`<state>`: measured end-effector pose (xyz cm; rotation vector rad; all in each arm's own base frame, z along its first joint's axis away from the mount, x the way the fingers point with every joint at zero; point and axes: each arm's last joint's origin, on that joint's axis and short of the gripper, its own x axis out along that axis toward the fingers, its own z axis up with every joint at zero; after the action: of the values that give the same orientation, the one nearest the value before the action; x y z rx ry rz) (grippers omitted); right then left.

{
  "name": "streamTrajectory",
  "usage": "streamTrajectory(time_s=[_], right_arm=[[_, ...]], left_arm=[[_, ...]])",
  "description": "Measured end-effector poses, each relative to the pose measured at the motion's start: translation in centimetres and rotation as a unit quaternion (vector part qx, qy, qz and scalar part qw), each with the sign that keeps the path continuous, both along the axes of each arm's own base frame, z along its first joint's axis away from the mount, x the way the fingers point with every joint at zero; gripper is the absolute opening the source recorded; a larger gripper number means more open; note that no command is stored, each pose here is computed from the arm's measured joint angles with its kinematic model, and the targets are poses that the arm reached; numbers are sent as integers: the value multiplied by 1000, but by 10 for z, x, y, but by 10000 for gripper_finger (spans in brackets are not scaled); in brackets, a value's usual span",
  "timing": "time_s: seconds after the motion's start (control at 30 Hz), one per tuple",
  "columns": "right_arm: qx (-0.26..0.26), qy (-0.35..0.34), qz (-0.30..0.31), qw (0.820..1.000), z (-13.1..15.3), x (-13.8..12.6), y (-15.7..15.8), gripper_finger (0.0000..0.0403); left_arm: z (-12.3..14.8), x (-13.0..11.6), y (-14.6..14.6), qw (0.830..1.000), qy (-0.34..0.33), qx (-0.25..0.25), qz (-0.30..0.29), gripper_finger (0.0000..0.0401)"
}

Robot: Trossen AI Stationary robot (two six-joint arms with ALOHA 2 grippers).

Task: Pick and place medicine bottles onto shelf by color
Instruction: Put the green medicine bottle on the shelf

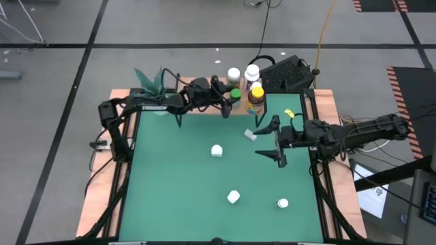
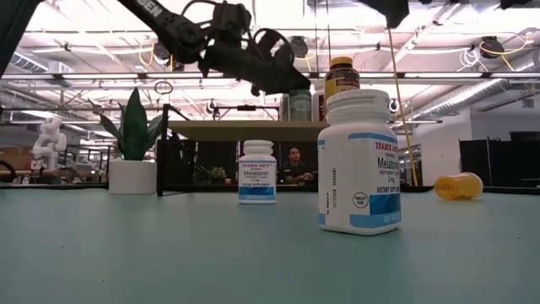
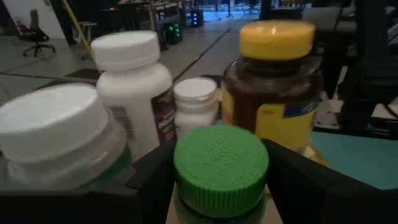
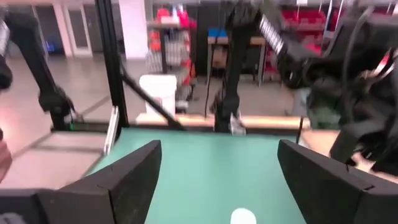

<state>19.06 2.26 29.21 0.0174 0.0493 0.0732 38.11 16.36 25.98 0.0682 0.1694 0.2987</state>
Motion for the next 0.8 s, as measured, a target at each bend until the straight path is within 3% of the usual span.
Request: streamTrajectory(time_s=[0.27, 0.8], right_arm=[[-8, 18, -3, 1000, -4, 0, 0, 313], [-7, 0, -3, 1000, 0, 0, 0, 313]], left_arm=[[2, -6, 10, 1000, 6, 18, 7, 209], [-3, -10, 23, 1000, 7, 4, 25, 257]])
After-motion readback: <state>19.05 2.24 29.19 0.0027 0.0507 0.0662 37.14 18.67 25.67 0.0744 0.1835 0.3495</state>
